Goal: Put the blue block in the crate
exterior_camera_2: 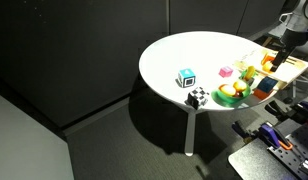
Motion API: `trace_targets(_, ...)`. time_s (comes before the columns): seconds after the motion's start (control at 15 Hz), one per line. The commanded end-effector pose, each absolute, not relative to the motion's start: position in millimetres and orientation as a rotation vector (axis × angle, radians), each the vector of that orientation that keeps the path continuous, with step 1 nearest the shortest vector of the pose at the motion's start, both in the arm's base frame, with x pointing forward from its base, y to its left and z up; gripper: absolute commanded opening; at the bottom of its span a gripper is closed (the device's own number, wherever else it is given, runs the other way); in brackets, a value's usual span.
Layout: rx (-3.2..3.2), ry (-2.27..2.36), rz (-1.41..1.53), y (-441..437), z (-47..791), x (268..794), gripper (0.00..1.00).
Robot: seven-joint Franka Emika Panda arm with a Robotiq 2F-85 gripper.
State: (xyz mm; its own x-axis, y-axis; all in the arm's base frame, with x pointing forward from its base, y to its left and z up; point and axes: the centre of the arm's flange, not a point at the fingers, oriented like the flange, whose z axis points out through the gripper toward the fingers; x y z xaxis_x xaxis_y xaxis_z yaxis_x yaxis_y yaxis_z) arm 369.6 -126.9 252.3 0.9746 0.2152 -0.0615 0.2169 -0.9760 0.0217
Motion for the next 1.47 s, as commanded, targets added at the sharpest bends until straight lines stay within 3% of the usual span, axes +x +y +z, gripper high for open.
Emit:
trace_targets(0.0,3.093,0.342,-0.145,-129.6,235.1,363.0,1.00)
trace_targets(1.4,3.073,0.572,-0.043,-126.3,160.4,344.3,1.00)
